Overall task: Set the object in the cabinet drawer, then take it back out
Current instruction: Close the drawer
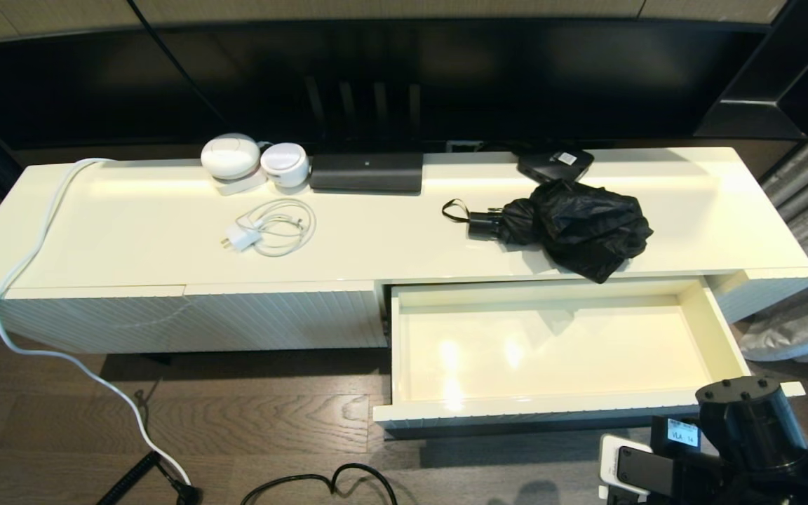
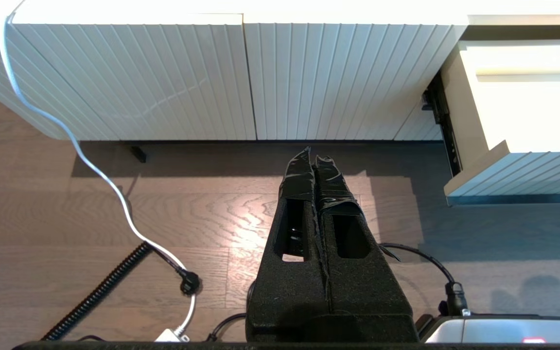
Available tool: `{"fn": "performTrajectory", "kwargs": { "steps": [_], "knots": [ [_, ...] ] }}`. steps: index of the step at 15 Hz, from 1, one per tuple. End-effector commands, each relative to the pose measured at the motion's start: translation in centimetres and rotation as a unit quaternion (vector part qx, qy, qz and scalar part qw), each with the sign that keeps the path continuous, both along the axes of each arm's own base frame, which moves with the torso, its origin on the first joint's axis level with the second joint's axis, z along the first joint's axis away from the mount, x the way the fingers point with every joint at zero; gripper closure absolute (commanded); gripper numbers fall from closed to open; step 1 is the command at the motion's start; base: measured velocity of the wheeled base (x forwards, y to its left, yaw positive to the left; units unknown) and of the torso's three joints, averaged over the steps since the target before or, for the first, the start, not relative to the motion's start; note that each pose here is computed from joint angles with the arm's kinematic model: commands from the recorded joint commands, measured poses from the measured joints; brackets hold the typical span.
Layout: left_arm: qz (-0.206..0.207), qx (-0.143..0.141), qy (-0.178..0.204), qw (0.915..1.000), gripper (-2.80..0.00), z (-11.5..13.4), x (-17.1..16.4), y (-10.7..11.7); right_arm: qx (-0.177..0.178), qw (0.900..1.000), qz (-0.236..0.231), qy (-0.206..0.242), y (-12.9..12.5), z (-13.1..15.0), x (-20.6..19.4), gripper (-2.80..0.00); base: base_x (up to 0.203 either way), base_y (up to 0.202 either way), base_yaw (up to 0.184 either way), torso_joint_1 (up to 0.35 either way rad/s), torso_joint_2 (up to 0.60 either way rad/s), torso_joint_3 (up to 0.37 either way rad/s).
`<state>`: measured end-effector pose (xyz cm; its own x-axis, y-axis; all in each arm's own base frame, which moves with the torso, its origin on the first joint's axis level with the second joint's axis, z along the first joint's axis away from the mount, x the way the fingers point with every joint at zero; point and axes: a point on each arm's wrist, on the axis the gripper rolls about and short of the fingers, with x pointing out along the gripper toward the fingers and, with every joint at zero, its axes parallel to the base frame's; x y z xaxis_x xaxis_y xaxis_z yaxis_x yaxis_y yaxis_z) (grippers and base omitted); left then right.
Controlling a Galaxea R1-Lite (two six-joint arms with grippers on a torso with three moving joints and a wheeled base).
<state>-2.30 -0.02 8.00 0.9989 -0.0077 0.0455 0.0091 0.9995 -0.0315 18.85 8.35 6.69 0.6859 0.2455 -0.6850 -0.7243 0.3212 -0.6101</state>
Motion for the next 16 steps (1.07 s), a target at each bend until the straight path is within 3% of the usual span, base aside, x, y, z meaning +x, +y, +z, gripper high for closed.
{"fn": "performTrajectory", "kwargs": {
  "steps": [1,16],
  "knots": [
    [0.0,0.0,0.0,1.0,0.0,0.0,0.0,0.0,-0.007,1.0,-0.005,-0.01,0.1,-0.3,0.3,0.0,0.0,0.0,0.0,0.0,0.0,0.0],
    [0.0,0.0,0.0,1.0,0.0,0.0,0.0,0.0,0.016,0.996,-0.019,-0.091,0.9,-1.5,2.2,0.0,0.0,0.0,0.0,0.0,0.0,0.0]
  ]
}}
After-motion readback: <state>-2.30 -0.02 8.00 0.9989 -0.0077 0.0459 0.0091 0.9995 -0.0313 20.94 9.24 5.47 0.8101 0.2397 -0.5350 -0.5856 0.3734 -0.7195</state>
